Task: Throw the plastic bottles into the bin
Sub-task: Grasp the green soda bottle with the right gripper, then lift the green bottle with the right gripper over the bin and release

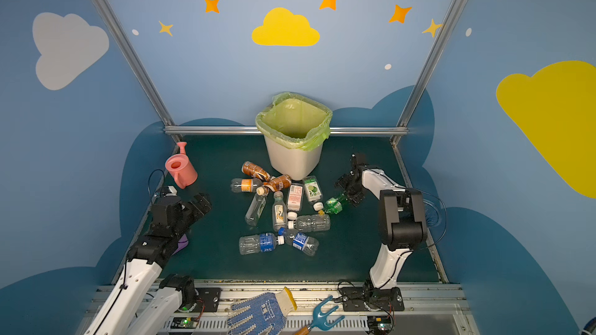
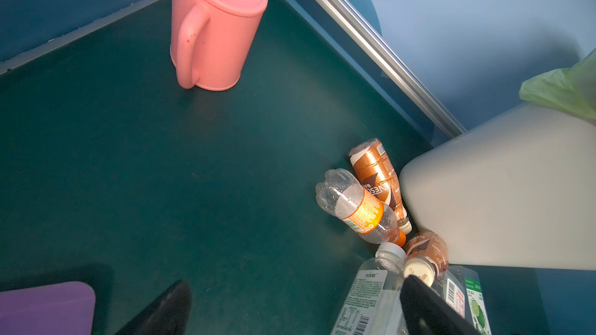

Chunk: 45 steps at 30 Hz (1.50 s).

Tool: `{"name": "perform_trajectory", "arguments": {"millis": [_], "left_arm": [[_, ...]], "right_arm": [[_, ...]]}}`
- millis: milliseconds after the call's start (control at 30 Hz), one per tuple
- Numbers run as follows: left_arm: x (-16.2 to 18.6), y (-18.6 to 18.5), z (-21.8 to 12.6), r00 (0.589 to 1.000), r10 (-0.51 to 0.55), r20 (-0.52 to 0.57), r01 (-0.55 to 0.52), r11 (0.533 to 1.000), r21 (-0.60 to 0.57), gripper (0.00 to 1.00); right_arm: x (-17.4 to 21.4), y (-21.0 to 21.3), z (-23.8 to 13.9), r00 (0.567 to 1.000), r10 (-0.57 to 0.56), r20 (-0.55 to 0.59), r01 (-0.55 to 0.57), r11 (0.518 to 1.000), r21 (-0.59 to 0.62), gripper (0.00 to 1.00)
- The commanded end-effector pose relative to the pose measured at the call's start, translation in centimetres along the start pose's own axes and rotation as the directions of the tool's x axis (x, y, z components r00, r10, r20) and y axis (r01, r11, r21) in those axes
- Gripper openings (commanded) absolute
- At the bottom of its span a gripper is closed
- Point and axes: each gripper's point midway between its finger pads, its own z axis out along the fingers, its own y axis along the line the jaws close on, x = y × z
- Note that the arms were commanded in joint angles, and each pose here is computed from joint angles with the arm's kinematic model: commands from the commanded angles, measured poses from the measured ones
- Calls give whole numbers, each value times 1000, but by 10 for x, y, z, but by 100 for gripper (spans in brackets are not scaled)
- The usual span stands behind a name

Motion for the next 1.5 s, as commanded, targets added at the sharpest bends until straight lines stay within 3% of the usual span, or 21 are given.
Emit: {"name": "perform_trajectory", "arguments": {"millis": [0, 333, 567, 800, 1167, 1300, 1467], "left_arm": [[2, 5, -1, 1000, -5, 2, 5, 1000, -12, 100], [6, 6, 4, 1000, -12, 1, 12, 1000, 3, 100], [9, 5, 11, 1000, -12, -11, 12, 1000, 11, 100], [7, 3, 9, 1000, -13, -6, 13, 1000, 19, 100], [8, 7, 9, 1000, -15, 1, 15, 1000, 10, 100], [8, 9, 10, 1000, -17, 2, 17, 1000, -1, 100], [10, 13, 12, 1000, -13, -7, 13, 1000, -22, 100]], "right_arm": [[12, -11, -6, 998, -35, -44, 37, 997, 62, 89], [29, -21, -27, 995, -89, -46, 97, 968, 232, 98], [35, -15, -12, 996, -54, -71, 72, 954, 292, 98], [35, -21, 5, 989, -74, -129, 118, 917, 381, 95], [24, -32, 18, 985, -89, -151, 146, 894, 425, 71], [18, -38, 23, 985, -66, -157, 124, 909, 399, 54], [5, -31, 21, 987, -68, -145, 116, 926, 359, 45]]}}
